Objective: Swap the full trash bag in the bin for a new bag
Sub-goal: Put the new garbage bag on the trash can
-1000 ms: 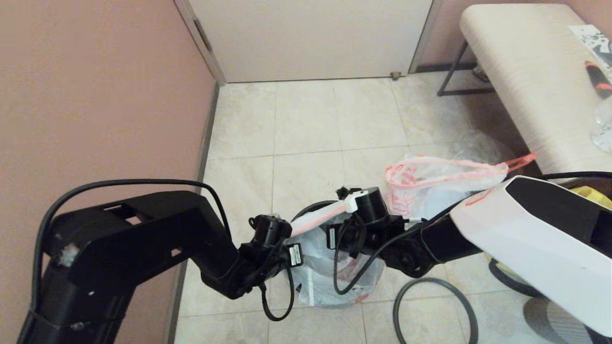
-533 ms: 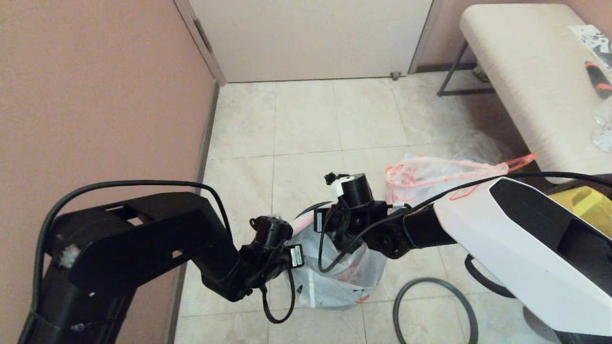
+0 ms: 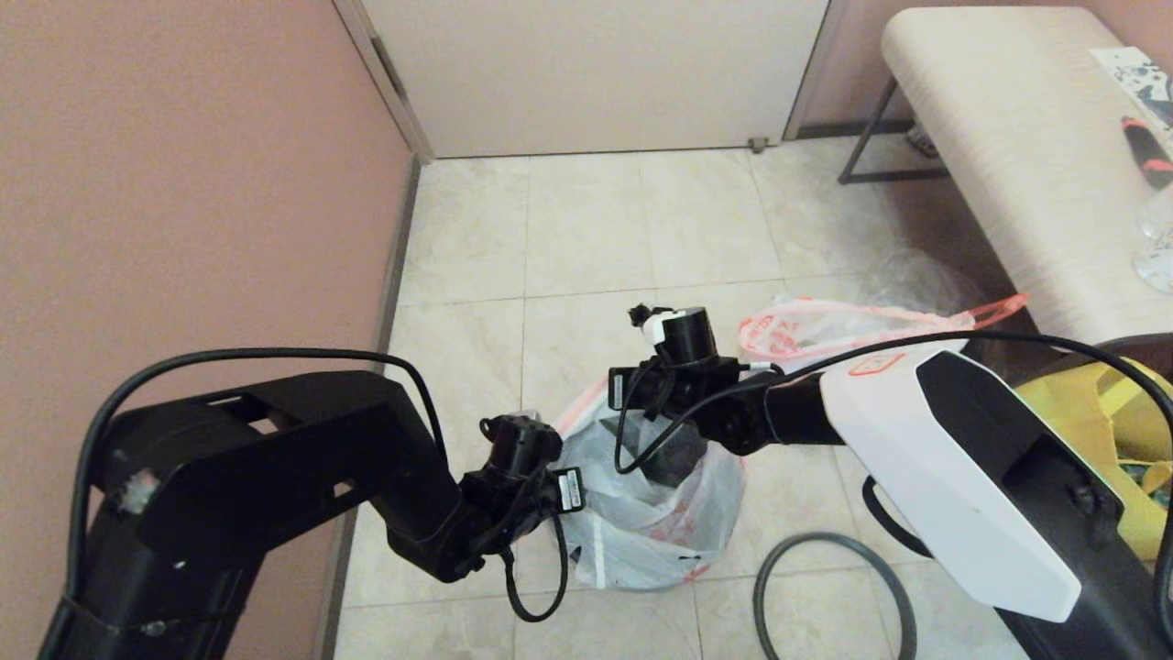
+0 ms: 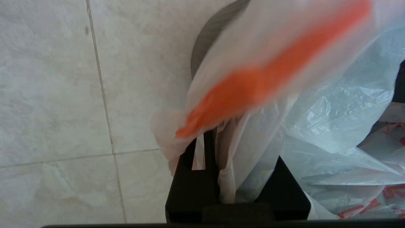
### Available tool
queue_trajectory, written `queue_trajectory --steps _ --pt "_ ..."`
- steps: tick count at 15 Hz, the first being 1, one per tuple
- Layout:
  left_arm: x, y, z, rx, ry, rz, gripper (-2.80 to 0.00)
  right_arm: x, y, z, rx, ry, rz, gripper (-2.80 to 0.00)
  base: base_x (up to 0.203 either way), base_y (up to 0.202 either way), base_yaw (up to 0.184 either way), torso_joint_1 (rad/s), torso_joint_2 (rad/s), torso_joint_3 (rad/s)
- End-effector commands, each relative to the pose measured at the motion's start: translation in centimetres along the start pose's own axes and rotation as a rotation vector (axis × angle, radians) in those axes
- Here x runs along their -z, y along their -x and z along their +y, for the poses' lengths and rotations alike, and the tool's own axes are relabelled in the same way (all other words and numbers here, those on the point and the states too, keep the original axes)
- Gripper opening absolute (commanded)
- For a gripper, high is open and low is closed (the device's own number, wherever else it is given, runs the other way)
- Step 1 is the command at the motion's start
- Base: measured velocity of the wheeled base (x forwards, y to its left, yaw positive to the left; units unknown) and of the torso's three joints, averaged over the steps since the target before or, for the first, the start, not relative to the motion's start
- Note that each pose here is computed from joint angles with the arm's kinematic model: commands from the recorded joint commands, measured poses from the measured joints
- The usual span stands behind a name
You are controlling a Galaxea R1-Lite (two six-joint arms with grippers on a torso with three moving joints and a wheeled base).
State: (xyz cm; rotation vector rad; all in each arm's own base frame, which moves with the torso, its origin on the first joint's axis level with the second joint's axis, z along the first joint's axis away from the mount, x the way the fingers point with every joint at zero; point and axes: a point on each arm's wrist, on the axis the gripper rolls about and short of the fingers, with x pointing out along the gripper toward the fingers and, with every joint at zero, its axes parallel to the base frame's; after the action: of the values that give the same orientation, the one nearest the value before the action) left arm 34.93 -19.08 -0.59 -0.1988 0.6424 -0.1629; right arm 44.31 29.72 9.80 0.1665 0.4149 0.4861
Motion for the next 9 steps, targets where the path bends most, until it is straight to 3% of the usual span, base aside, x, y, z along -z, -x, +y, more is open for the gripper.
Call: queue_trajectory --steps 1,4,9 --pt "0.1 -0.2 0.1 -0.011 0.005 -0.009 -2.8 0.3 -0.8 -1.7 0.014 0.015 -0.019 -2.8 0.0 0.0 0.0 0.0 0.0 0.0" --pt "0.0 -0.4 0.5 -0.02 0.012 -0.027 -2.8 -0.8 -0.8 -4.3 0.051 0.062 -0.067 -2.8 0.0 0.0 0.0 0.0 0.0 0.0" --pt "-0.5 -0.9 1.1 -0.048 0.029 -0.047 -2.8 -0.5 -0.3 -7.5 0.176 0.111 0.017 -2.8 0.0 0.0 0.0 0.0 0.0 0.0"
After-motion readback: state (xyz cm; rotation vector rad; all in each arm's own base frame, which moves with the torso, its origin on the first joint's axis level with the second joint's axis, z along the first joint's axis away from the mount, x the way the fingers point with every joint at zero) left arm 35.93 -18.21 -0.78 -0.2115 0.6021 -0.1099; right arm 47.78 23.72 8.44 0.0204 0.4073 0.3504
